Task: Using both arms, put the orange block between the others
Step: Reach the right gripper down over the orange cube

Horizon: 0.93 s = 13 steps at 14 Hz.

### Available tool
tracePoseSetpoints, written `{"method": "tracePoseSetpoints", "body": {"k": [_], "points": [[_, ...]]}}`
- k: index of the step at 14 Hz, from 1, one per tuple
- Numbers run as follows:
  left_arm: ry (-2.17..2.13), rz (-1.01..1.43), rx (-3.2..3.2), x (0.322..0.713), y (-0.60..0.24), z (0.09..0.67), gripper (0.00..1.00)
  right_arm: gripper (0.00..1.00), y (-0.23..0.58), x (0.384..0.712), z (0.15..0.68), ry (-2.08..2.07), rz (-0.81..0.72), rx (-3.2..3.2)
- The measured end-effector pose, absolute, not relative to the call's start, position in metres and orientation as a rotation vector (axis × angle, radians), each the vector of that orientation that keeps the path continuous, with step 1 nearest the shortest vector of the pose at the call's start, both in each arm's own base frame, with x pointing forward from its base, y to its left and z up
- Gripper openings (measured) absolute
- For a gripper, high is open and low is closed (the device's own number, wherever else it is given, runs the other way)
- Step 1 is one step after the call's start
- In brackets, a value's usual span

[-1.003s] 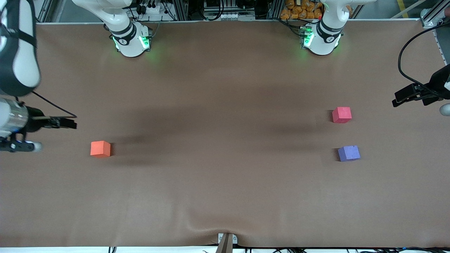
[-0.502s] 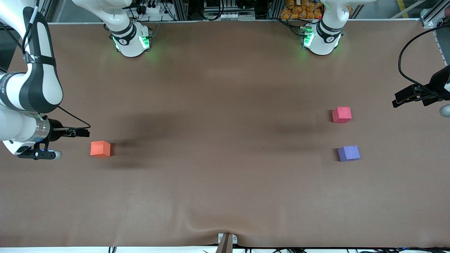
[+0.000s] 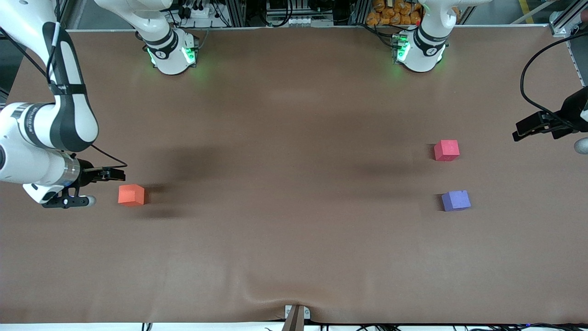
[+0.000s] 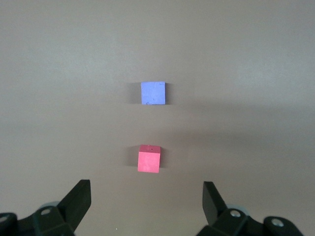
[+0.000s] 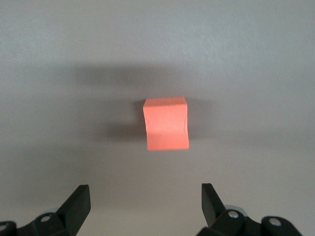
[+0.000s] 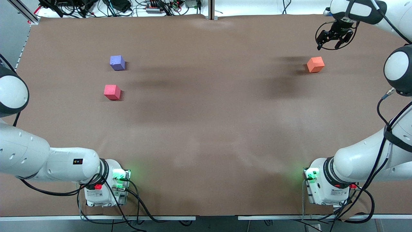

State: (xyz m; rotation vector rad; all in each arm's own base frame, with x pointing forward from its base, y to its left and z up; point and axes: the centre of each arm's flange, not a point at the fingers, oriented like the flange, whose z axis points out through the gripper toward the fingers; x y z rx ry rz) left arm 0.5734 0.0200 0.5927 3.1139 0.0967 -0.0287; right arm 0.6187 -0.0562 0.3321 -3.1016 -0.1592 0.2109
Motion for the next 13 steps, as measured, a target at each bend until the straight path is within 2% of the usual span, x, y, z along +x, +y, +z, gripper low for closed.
{"method": "tracePoseSetpoints", "body": {"k": [4, 10, 13], "points": [[0.097, -0.028, 3.114, 0.573, 0.02, 0.593, 1.0, 1.0, -0.059, 0.624, 0.283, -0.321, 0.148, -3.103], [0.097, -0.028, 3.114, 0.573, 0.02, 0.593, 1.0, 1.0, -0.078, 0.623, 0.234, -0.189, 0.146, -3.05], [0.097, -0.028, 3.114, 0.573, 0.02, 0.593, 1.0, 1.0, -0.076, 0.624, 0.227, -0.189, 0.136, -3.05]]}}
